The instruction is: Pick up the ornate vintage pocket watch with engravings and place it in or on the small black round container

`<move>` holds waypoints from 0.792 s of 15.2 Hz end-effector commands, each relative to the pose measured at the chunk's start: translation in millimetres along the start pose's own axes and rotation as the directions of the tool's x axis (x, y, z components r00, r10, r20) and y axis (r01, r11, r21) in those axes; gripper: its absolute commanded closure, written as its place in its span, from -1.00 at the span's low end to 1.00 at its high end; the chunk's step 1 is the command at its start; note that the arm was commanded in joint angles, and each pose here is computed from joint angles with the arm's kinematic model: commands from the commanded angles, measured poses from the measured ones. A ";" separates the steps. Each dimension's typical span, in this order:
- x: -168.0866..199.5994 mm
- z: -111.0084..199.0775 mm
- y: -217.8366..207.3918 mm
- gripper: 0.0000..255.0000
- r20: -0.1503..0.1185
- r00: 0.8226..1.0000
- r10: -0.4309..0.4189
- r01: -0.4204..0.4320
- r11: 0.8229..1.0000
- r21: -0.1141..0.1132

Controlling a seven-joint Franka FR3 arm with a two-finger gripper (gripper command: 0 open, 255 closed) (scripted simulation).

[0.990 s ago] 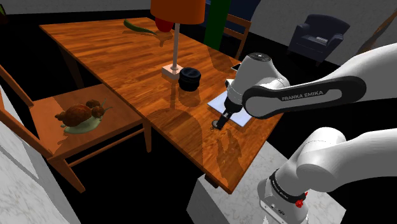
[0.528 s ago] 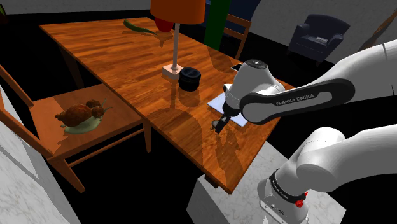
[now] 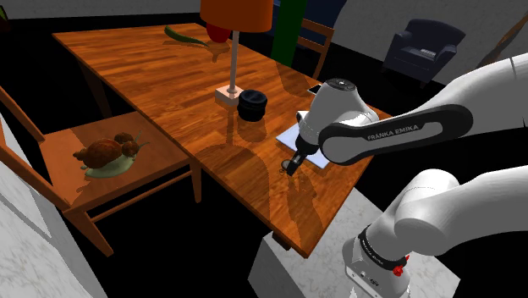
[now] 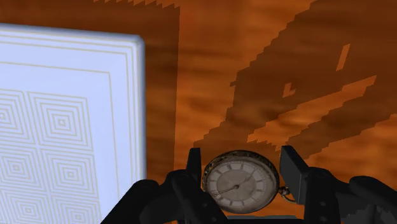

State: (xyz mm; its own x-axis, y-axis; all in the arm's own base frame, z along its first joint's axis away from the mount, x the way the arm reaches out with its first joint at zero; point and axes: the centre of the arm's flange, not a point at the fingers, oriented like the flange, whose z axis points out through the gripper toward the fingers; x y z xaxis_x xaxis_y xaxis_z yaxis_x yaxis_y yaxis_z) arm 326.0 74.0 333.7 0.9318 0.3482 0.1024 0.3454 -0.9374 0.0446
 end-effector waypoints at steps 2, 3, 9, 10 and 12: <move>-1.8 3.4 0.3 1.00 0.007 1.000 0.003 -0.003 1.000 0.000; -1.6 4.0 0.8 1.00 0.007 1.000 0.003 -0.003 1.000 0.000; -0.8 -7.6 2.1 1.00 0.007 1.000 0.003 -0.003 1.000 0.000; -0.2 -12.9 2.3 1.00 0.007 1.000 0.003 -0.003 1.000 0.000; 0.9 -23.4 2.8 1.00 0.007 1.000 0.003 -0.003 1.000 0.000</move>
State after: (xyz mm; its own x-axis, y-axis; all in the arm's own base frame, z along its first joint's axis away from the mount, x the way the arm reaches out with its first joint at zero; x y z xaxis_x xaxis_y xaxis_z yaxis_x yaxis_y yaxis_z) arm 325.5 72.9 351.3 0.9337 0.3449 0.0963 0.3422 -0.9386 0.0444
